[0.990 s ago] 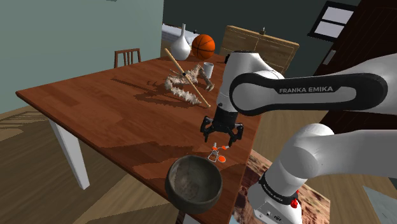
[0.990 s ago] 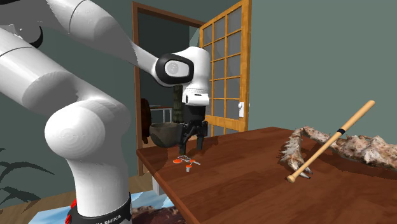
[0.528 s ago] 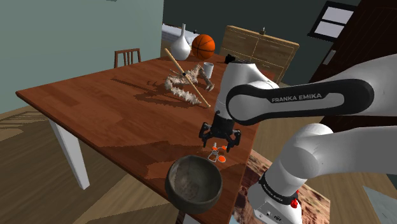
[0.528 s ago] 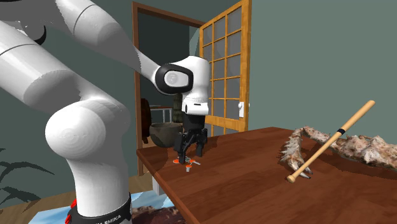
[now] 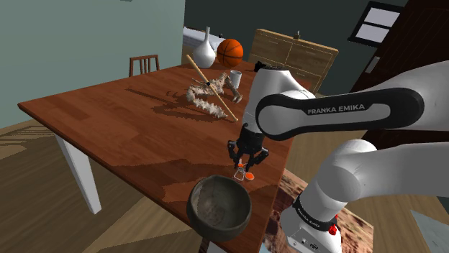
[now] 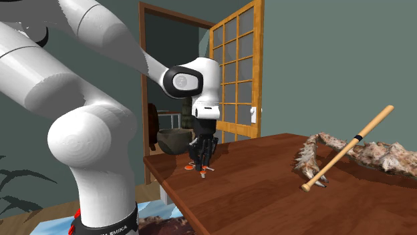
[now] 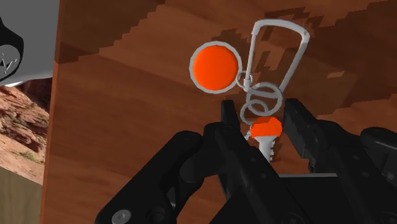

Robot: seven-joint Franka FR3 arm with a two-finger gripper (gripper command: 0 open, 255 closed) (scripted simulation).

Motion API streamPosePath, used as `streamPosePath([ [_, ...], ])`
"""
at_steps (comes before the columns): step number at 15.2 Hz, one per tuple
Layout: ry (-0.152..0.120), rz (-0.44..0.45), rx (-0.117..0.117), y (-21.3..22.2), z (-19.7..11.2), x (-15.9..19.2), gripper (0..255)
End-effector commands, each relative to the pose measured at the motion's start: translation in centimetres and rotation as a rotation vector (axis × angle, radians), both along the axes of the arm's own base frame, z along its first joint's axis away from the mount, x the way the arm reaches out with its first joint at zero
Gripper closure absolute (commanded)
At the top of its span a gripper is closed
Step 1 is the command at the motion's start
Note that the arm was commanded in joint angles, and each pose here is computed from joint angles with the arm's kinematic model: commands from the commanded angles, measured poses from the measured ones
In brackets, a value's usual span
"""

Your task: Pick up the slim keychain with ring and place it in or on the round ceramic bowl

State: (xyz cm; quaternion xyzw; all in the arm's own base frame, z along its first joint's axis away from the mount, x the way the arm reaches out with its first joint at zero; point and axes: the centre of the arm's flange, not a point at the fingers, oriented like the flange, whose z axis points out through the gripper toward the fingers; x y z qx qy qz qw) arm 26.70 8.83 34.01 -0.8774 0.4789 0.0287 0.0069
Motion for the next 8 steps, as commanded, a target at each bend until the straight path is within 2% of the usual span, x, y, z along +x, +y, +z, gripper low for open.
streamPosePath([
  [1, 0.028, -0.001, -0.005, -0.17, -0.50, -0.35, 255],
  [8, 0.027, -0.001, -0.005, -0.23, -0.59, -0.40, 255],
])
